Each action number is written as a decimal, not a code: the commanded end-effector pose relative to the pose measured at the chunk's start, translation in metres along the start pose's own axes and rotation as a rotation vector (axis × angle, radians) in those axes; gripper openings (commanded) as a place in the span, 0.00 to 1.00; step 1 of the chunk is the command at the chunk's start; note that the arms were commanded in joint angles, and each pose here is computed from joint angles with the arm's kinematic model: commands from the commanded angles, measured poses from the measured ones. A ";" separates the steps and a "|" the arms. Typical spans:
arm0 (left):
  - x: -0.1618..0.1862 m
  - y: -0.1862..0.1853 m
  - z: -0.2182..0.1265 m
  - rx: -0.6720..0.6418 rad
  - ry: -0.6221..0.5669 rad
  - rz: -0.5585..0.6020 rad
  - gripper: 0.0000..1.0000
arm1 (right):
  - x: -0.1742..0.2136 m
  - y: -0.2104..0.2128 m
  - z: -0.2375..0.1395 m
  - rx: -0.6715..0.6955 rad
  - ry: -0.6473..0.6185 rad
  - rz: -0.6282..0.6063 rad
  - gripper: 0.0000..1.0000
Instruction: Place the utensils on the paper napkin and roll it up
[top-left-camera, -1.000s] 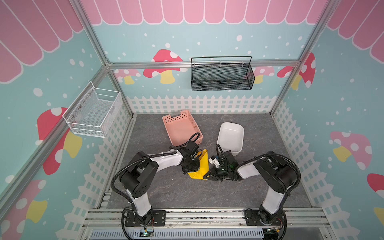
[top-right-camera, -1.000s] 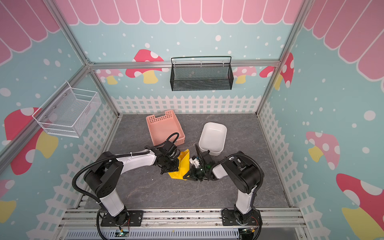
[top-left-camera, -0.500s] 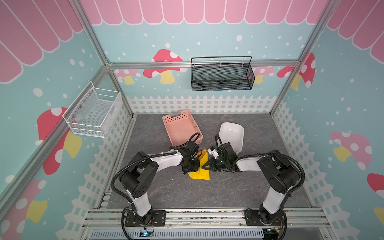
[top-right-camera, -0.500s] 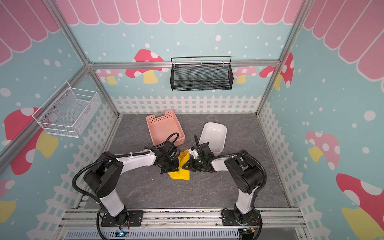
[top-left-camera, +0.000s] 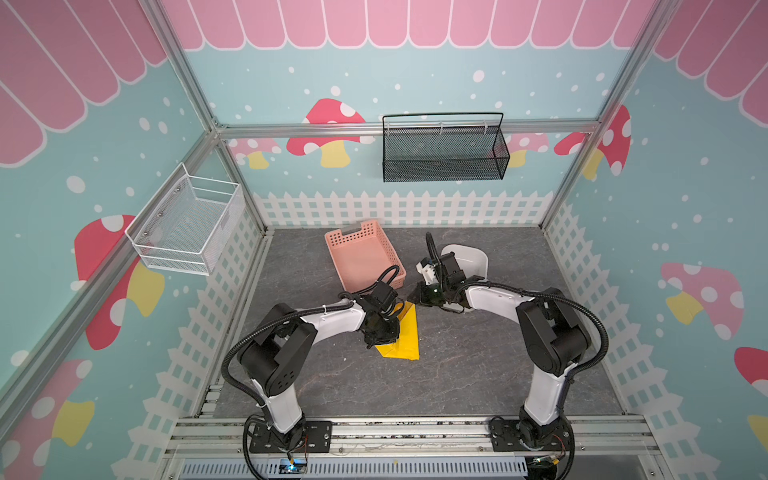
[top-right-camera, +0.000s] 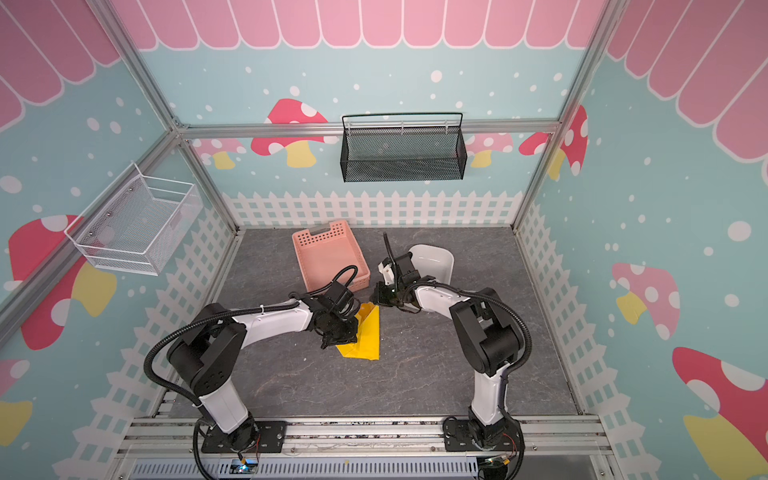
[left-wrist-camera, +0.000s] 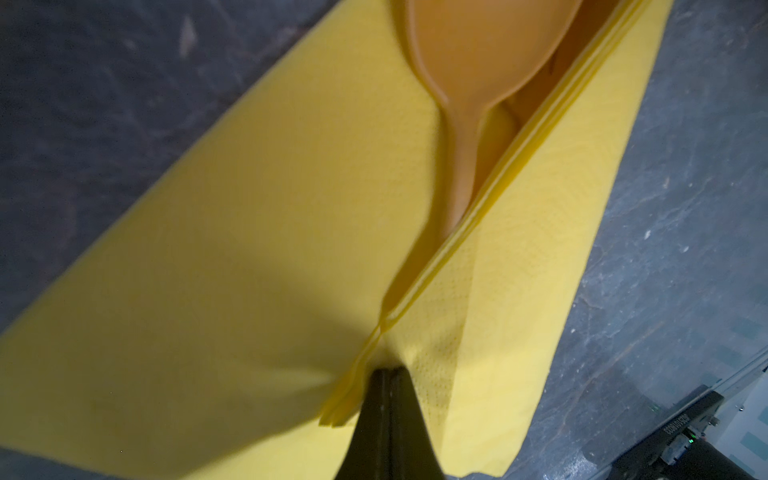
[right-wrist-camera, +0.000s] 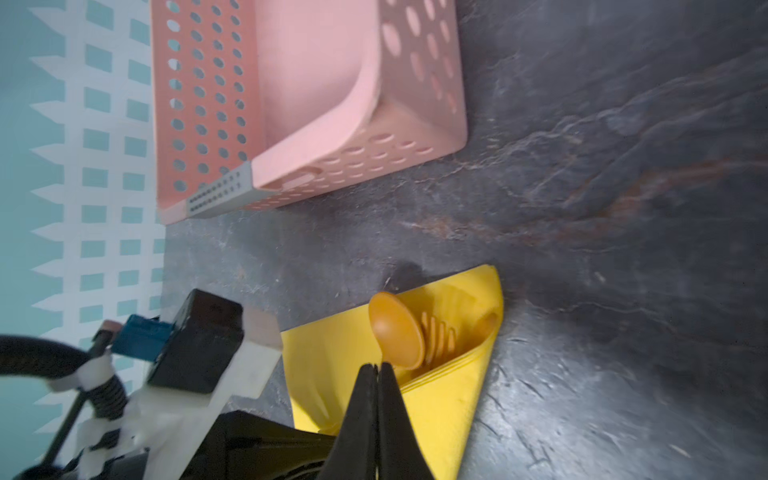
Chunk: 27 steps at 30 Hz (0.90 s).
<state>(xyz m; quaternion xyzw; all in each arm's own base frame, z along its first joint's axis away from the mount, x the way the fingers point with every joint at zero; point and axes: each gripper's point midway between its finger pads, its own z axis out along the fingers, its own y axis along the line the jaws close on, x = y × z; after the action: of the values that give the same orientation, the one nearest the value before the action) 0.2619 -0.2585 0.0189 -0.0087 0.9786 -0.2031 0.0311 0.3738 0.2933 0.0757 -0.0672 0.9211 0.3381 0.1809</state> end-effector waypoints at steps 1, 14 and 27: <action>0.012 0.021 0.014 -0.064 0.040 -0.011 0.05 | 0.015 -0.031 0.010 0.131 0.067 -0.017 0.05; 0.013 0.021 0.013 -0.063 0.039 -0.014 0.05 | 0.019 -0.045 0.027 0.162 0.103 -0.032 0.04; 0.013 0.021 0.013 -0.061 0.038 -0.015 0.05 | 0.007 -0.061 0.005 0.331 0.077 -0.080 0.04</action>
<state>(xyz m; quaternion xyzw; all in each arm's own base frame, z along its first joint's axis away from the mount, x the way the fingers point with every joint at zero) 0.2619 -0.2586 0.0189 -0.0086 0.9782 -0.2050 0.0322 0.3783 0.2619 0.0234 -0.0825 0.9621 0.2086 0.1550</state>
